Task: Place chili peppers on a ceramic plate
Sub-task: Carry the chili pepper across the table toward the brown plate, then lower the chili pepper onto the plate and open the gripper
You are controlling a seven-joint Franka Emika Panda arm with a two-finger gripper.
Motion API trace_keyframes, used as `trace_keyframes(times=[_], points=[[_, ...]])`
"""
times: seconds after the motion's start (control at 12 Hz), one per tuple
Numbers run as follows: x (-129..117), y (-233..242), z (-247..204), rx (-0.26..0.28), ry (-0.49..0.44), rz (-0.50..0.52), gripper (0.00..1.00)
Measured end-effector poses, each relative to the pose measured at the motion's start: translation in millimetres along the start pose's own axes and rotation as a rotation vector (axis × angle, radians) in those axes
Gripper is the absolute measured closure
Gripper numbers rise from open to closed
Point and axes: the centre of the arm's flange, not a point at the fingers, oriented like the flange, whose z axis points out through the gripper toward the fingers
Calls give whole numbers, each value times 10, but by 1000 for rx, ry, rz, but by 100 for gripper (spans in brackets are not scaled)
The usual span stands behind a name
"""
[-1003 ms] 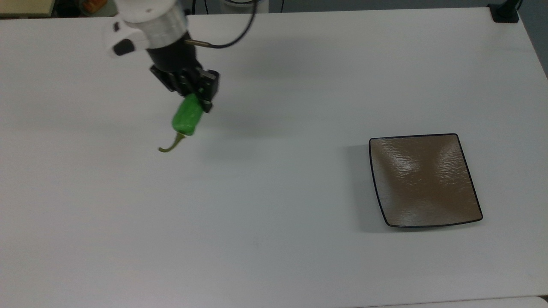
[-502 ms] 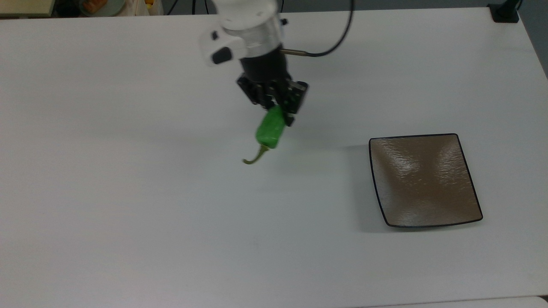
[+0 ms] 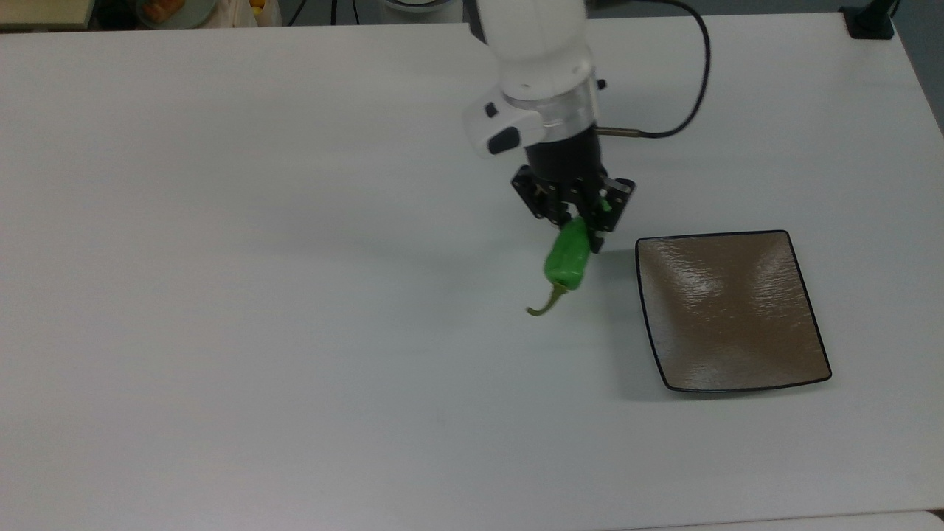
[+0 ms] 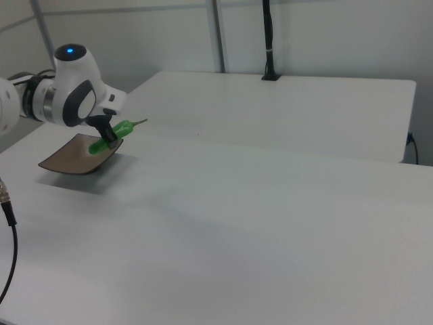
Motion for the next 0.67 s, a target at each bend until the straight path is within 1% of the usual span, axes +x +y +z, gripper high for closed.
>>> trace_keyframes(times=[0.17, 0.42, 0.67], points=[[-86, -226, 120, 18, 6, 21, 67], [-152, -520, 166, 51, 10, 45, 67], [-320, -745, 211, 83, 24, 55, 67]])
